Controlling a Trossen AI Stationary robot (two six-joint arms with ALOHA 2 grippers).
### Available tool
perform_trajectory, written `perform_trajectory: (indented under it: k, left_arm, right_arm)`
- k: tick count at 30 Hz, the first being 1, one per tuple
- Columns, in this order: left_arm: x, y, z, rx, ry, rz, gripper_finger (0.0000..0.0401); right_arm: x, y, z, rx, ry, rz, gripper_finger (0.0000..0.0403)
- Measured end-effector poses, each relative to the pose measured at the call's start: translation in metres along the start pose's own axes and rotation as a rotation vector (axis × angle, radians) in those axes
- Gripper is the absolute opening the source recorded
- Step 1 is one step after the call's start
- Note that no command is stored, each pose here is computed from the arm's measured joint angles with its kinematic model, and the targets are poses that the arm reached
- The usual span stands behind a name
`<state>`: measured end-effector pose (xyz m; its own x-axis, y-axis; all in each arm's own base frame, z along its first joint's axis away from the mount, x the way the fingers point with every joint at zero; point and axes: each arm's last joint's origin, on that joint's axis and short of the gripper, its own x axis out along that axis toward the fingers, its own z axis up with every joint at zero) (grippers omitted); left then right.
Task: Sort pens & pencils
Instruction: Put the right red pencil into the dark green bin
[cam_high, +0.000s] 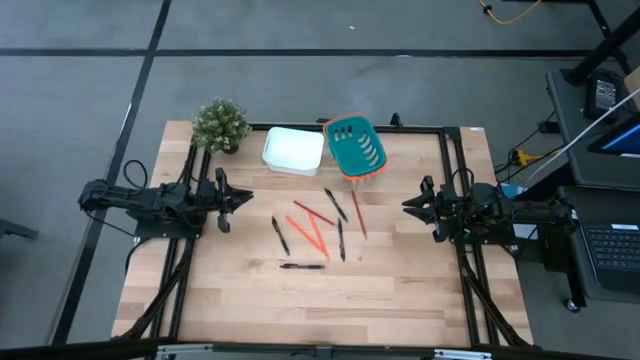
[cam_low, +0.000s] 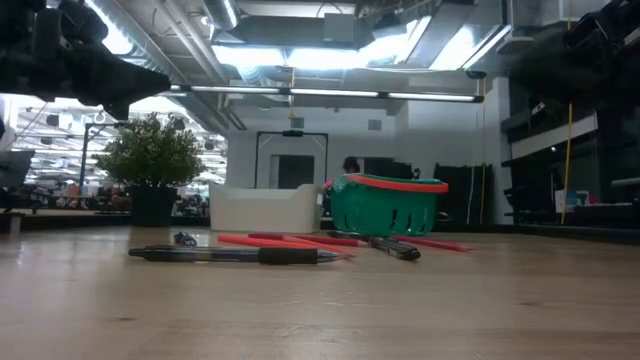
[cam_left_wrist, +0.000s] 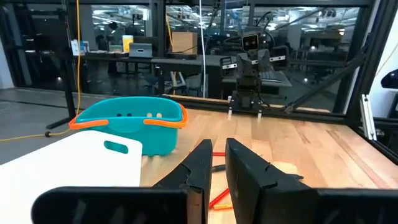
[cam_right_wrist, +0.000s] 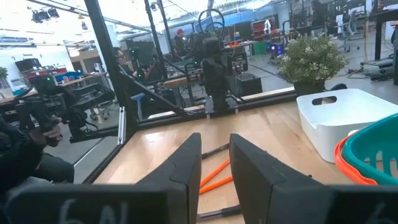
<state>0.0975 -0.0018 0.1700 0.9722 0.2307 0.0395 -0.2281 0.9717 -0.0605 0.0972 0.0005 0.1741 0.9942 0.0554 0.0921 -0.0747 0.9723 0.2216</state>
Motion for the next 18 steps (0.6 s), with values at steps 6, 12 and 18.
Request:
perform_trajectory:
  k: [6,12,18]
  left_arm:
    - [0.0000,0.0000,0.0000,0.029,0.000,0.000,0.0041]
    - [0.0000,0.0014,0.0003,0.082,-0.002,0.050,0.0041]
    - [0.0000,0.0014,0.0003,0.082,-0.003,0.051,0.0041]
  right_arm:
    - [0.0000,0.0001,0.0006,-0.047,-0.005,0.001,0.0085]
    - [0.0000,-0.0004,-0.0018,-0.135,0.020,-0.003,0.0085]
    - [0.0000,-0.0004,-0.0017,-0.236,0.019,-0.001,0.0085]
